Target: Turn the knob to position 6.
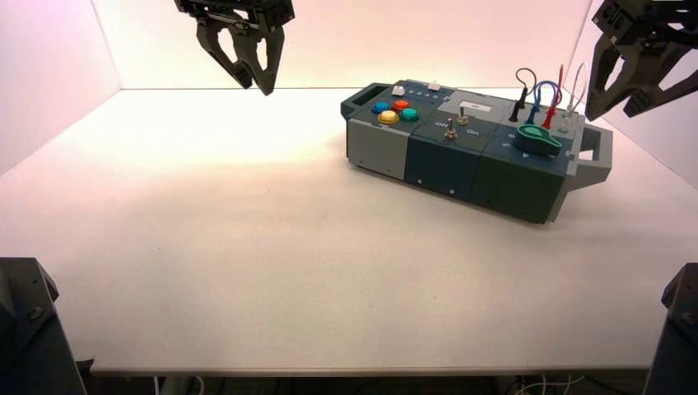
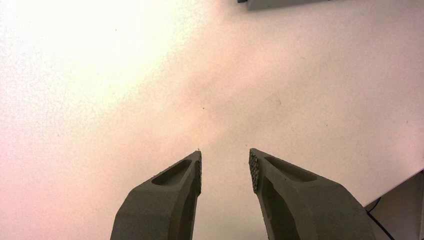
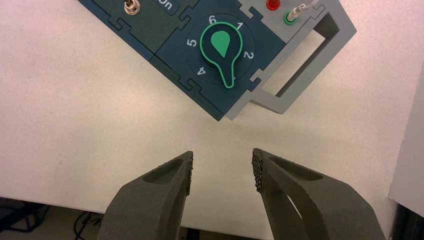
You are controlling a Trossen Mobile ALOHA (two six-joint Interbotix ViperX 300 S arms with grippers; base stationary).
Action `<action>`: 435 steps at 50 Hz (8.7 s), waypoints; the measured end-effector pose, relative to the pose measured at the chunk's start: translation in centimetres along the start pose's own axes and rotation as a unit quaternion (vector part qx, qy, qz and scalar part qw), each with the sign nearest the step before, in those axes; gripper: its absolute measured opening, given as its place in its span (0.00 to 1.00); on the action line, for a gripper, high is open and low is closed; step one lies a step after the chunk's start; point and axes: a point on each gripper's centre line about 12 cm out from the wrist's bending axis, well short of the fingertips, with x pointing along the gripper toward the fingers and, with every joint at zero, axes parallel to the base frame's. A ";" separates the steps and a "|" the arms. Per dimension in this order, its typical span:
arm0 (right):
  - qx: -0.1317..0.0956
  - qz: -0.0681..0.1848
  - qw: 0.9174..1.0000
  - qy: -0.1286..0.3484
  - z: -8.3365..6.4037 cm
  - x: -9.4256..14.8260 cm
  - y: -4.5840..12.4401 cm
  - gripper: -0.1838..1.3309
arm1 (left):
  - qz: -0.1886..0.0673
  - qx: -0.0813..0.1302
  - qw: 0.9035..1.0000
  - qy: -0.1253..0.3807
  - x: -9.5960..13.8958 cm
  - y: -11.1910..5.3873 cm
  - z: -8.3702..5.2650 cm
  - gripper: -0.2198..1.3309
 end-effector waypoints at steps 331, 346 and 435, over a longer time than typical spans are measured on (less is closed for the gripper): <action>-0.039 0.003 0.994 0.100 12.7 11.6 1.8 0.03 | -0.008 0.015 0.999 0.037 1.3 -0.5 0.3 0.76; -0.039 0.004 0.997 0.067 14.0 9.0 1.9 0.03 | -0.008 0.014 0.999 0.038 1.3 -0.5 0.3 0.76; -0.001 -0.013 0.997 0.079 12.2 9.1 -1.3 0.03 | -0.011 0.020 0.999 0.048 1.5 -0.9 0.2 0.76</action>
